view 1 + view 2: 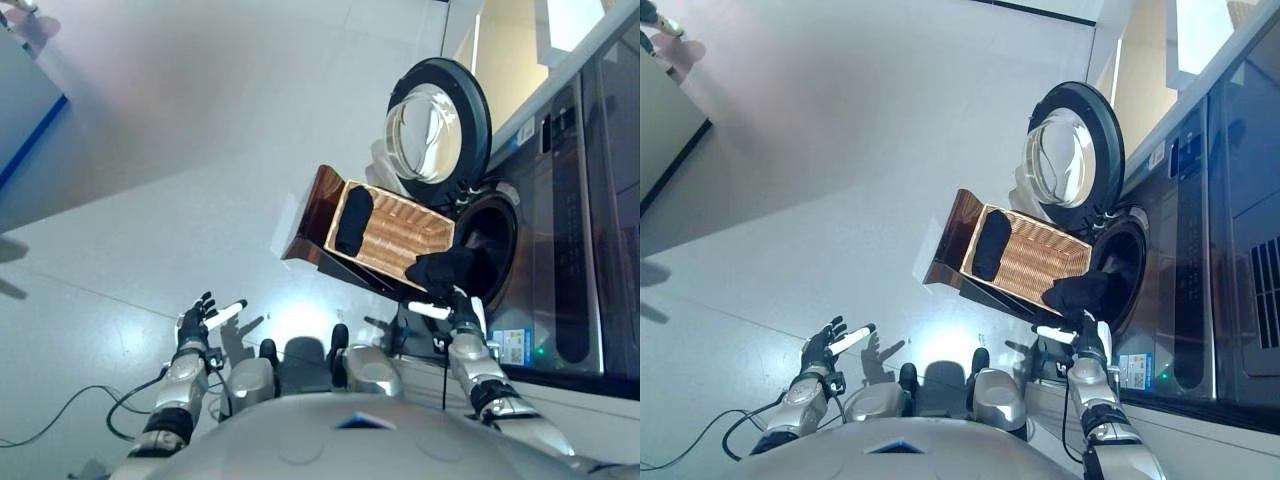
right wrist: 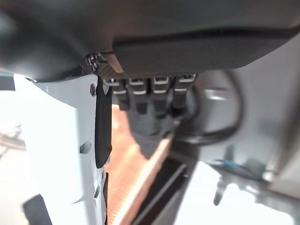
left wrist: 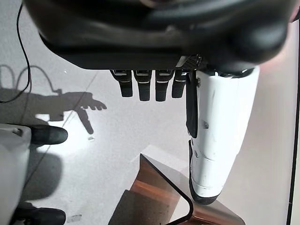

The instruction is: Pick up the clothes and place them into the washing machine

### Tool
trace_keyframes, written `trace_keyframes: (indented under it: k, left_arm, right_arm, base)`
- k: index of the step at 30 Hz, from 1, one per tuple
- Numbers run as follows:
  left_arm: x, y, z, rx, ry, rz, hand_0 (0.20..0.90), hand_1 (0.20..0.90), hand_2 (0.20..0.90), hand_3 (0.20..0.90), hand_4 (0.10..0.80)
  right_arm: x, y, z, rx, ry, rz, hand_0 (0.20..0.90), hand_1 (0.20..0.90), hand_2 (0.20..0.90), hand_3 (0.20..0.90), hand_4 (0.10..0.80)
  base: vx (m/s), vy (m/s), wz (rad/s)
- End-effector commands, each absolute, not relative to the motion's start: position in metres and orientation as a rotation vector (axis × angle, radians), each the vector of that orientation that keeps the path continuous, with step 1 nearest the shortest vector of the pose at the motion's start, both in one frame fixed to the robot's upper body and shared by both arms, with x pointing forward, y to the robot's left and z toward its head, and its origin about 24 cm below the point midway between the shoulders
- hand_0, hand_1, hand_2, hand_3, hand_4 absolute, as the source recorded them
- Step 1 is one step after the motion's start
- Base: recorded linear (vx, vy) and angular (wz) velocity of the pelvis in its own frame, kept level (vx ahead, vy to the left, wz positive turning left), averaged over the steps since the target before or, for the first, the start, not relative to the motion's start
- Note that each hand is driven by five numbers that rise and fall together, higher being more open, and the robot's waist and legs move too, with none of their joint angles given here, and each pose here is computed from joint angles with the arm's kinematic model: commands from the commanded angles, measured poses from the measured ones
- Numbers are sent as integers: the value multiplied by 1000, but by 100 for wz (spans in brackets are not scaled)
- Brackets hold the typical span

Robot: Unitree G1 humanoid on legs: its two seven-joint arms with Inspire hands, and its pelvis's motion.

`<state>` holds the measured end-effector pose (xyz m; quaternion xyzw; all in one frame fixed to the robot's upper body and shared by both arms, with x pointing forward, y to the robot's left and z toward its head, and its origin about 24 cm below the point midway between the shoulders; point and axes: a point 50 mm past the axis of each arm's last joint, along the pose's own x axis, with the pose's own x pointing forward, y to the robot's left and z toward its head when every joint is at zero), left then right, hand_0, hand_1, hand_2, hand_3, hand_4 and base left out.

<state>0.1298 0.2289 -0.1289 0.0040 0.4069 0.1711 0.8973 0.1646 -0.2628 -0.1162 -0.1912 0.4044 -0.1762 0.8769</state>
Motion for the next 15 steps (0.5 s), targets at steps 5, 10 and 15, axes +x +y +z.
trace_keyframes:
  k: [5, 10, 15]
  left_arm:
    - [156, 230, -115, 35, 727, 335, 900, 900, 900, 900, 800]
    - [153, 235, -115, 29, 732, 367, 900, 900, 900, 900, 800]
    - [145, 238, -119, 20, 754, 398, 900, 900, 900, 900, 800]
  right_arm:
    - [188, -287, -92, -453, 704, -463, 900, 900, 900, 900, 800]
    - [191, -282, -94, -459, 708, -447, 900, 900, 900, 900, 800]
    - [194, -270, -98, -496, 714, -375, 900, 900, 900, 900, 800]
  base:
    - [32, -89, 6]
    - [80, 20, -25]
    - [177, 103, -14]
